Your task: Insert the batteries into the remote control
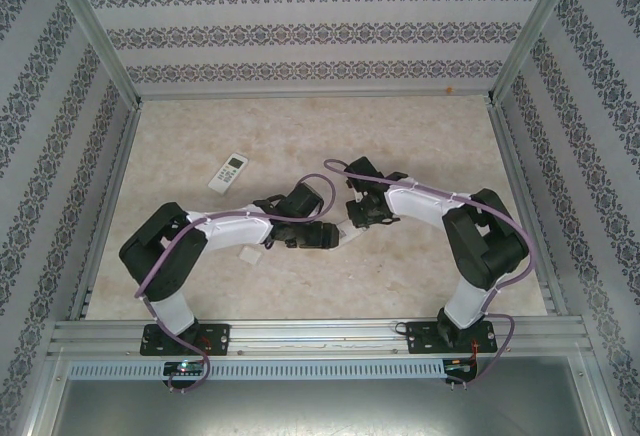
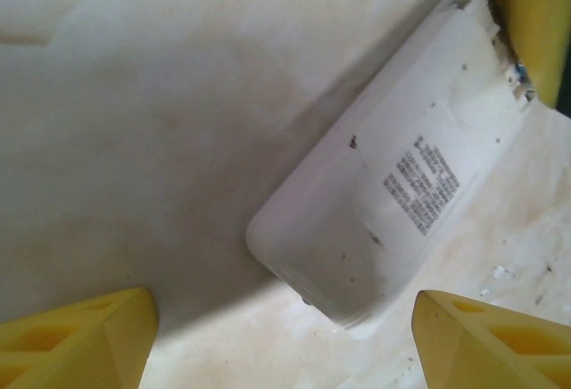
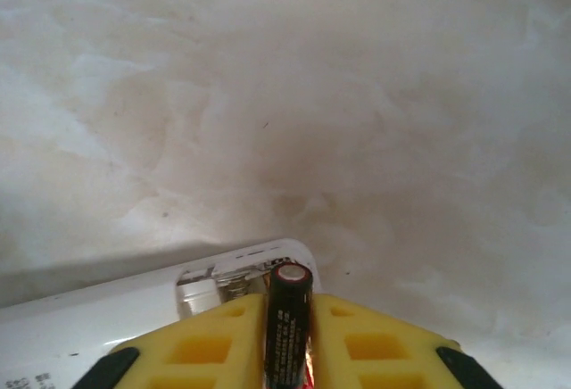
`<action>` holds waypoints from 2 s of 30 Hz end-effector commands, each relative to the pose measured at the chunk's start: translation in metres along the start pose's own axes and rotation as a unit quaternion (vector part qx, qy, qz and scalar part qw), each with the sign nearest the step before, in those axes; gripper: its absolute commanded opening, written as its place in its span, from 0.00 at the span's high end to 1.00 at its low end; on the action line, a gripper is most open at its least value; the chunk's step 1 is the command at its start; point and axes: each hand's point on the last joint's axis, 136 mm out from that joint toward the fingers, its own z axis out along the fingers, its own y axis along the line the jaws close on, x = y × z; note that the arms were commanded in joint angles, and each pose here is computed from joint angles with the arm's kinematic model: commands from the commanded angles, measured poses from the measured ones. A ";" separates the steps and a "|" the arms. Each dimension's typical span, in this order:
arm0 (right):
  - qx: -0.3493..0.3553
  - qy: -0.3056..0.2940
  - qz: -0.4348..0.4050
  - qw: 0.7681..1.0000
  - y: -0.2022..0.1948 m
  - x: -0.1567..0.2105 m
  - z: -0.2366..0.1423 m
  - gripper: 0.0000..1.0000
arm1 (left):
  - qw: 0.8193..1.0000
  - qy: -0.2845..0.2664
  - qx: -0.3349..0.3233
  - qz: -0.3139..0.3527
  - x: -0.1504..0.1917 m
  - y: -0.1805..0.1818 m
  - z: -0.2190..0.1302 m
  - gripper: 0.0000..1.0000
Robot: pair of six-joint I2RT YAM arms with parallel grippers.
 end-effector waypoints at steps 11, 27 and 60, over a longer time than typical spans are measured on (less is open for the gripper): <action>-0.002 0.014 0.054 0.998 0.005 0.016 -0.010 0.86 | 0.994 0.004 -0.104 0.030 -0.003 0.037 0.013 0.24; -0.004 0.000 0.050 0.999 0.007 0.010 -0.033 0.83 | 0.997 -0.007 -0.068 0.033 -0.015 0.036 0.008 0.26; 0.017 -0.027 0.009 0.999 0.005 0.004 -0.035 0.73 | 0.997 -0.016 -0.065 0.034 -0.019 0.036 0.001 0.25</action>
